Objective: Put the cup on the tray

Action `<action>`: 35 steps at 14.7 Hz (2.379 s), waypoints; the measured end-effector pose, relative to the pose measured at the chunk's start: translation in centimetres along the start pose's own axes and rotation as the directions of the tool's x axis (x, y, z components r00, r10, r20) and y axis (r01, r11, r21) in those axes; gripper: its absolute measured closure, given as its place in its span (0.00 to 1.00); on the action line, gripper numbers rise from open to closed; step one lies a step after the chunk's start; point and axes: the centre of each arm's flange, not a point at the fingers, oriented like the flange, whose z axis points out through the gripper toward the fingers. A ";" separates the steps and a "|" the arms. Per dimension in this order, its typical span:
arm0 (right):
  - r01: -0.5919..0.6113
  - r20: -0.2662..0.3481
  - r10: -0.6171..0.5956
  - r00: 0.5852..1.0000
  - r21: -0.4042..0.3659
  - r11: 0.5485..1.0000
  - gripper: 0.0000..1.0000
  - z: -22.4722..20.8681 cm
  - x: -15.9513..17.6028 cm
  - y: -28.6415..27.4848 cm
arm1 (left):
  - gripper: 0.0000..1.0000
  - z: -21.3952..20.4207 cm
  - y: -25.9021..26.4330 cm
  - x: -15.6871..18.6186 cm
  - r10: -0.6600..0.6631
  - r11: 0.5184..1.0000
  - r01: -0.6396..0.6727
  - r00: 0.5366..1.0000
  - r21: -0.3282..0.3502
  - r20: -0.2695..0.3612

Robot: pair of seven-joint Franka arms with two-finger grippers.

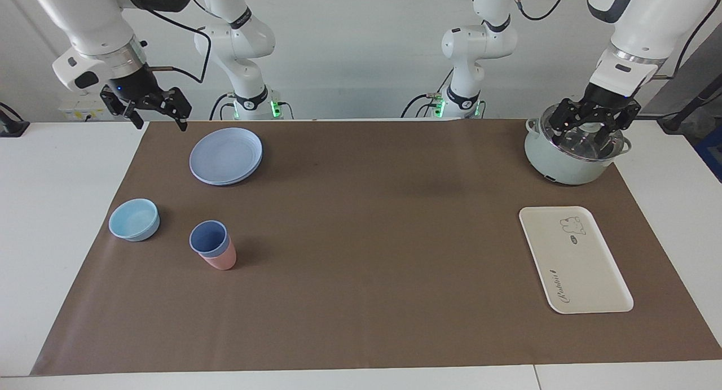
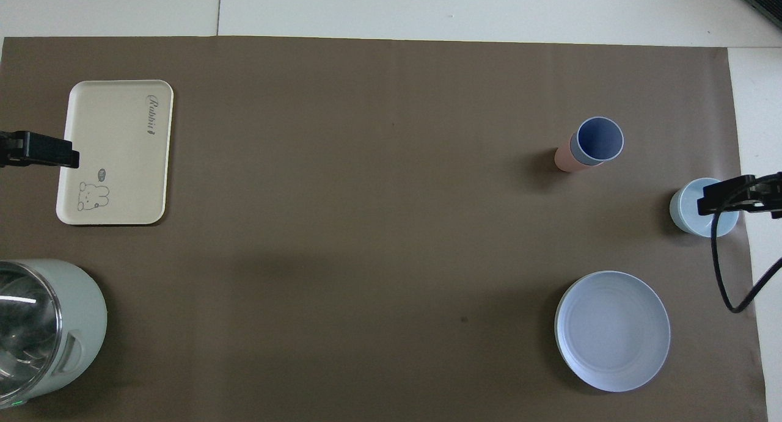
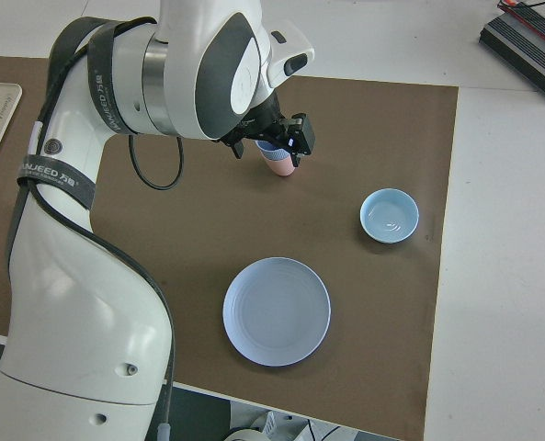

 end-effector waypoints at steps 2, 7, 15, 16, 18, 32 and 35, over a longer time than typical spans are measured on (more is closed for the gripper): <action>0.000 0.000 0.000 1.000 0.000 1.000 0.00 0.0 0.0 0.0 | 0.00 0.0 0.0 0.0 0.000 1.000 0.000 1.000 0.000 0.000; 0.000 0.001 0.000 1.000 0.000 1.000 0.00 0.0 0.0 0.0 | 0.00 0.0 0.0 0.0 0.000 1.000 0.000 1.000 0.000 0.000; 0.104 -0.067 -0.104 0.992 -0.006 0.995 0.00 0.4 1.0 0.0 | 0.00 0.0 0.0 0.0 0.000 1.000 0.000 1.000 0.000 0.000; 0.174 -0.079 -0.174 0.982 -0.012 0.985 0.00 0.6 1.2 0.2 | 0.00 0.0 0.0 0.0 0.000 1.000 0.000 1.000 0.000 0.000; 0.328 -0.119 -0.327 0.937 -0.010 0.945 0.00 1.0 1.7 1.7 | 0.00 0.0 0.0 0.0 0.000 1.000 0.000 1.000 0.000 0.000; 0.838 -0.652 -0.610 0.451 0.075 0.540 0.00 21.6 7.1 15.8 | 0.00 0.0 0.0 0.0 0.000 1.000 0.000 1.000 0.000 0.000; 0.844 -0.704 -0.553 0.446 0.124 0.522 0.00 25.2 8.0 14.2 | 0.00 0.0 0.0 0.0 0.000 1.000 0.000 1.000 0.000 0.000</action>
